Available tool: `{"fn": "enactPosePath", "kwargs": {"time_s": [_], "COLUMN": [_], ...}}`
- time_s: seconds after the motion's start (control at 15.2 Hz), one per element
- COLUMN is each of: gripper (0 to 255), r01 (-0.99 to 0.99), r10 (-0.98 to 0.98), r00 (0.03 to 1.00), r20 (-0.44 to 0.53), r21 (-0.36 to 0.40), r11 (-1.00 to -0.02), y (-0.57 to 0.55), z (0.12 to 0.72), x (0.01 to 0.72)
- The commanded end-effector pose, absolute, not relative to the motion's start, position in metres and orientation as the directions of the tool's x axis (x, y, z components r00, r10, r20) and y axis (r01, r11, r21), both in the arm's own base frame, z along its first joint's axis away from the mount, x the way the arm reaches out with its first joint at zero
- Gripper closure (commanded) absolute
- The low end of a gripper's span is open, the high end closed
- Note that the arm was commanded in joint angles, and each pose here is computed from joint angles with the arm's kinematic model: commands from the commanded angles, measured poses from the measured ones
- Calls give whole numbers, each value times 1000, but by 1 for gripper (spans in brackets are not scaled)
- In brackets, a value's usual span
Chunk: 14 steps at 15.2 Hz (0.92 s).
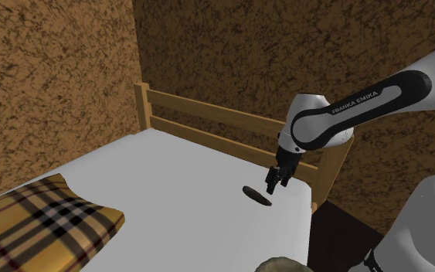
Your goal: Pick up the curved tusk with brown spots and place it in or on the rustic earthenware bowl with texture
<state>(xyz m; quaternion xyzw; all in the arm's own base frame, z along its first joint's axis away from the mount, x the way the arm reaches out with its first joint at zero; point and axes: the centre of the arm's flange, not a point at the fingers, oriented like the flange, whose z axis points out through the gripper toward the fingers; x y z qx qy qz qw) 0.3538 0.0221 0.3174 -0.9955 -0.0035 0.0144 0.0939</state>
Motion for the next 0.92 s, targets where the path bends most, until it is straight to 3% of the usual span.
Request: {"fn": "enactPosePath", "kwargs": {"time_s": [0.0, 0.59, 0.66, 0.86], "gripper": [255, 255, 0, 0], "r01": [4, 4, 4, 118], "r10": [10, 10, 10, 128], "r00": [1000, 1000, 1000, 990], "r20": [-28, -28, -28, -65], "r21": [-187, -187, -187, -135], "r11": [-982, -982, -982, -984], "y": [22, 22, 22, 38], "z": [317, 317, 317, 300], "x": [354, 354, 354, 396]}}
